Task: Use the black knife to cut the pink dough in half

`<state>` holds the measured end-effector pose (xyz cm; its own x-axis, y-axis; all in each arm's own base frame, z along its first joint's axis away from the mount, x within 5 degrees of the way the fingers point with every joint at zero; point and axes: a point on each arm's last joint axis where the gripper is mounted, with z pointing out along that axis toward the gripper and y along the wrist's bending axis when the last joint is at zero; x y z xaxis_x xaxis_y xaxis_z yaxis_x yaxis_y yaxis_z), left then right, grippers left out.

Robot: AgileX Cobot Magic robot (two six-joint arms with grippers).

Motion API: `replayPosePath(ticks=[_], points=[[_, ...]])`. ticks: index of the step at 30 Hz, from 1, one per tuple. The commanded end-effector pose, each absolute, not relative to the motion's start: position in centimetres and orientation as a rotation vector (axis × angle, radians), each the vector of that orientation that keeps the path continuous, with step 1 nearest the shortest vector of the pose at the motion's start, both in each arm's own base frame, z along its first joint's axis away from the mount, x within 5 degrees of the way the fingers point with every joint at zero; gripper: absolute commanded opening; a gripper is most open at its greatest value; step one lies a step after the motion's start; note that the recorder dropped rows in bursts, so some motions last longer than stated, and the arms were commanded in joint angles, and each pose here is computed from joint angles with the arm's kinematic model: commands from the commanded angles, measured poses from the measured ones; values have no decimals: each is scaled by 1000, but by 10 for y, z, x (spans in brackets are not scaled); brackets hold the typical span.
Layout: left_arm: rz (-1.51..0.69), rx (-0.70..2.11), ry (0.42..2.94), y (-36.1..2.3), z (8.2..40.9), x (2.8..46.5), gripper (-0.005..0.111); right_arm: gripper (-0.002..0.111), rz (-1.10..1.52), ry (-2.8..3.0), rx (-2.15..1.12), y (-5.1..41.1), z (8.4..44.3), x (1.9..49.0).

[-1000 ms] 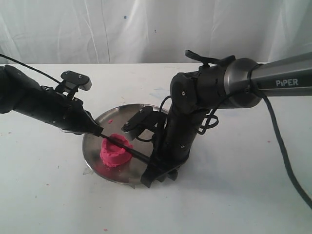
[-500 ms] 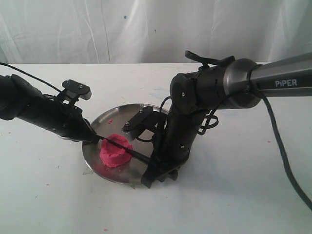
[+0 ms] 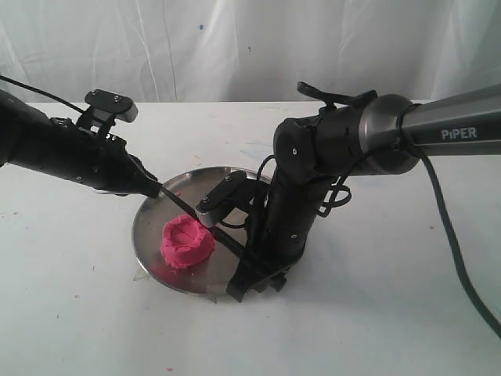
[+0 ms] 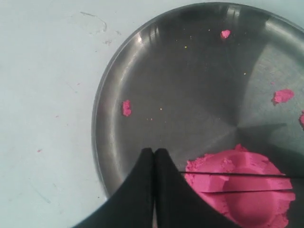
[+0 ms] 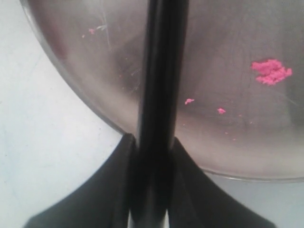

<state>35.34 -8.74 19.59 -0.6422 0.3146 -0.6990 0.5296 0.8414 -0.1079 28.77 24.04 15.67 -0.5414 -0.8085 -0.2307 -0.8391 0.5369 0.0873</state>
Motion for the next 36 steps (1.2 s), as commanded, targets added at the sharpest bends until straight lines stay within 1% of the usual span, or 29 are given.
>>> replayPosePath(ticks=[1,9,14,17,21,25,28,33,36], points=[[-381,684,2293,-90,198,350,0,0,287,2590,-1407,241,157,289],[-267,849,2273,-86,198,347,0,0,287,2590,-1407,241,157,289],[-192,833,2264,-77,198,351,0,0,287,2590,-1407,241,157,289],[-165,784,2276,-64,198,355,0,0,287,2590,-1407,241,157,289],[-205,601,2333,-49,198,357,0,0,289,2591,-1405,241,157,288],[-287,474,2372,-49,198,356,0,0,337,2609,-1368,243,158,287],[-357,437,2381,-53,199,355,0,0,337,2609,-1368,243,158,287],[-360,476,2376,-56,199,354,0,0,339,2626,-1381,243,157,286],[-386,431,2372,-57,200,355,0,0,341,2626,-1379,243,157,286]])
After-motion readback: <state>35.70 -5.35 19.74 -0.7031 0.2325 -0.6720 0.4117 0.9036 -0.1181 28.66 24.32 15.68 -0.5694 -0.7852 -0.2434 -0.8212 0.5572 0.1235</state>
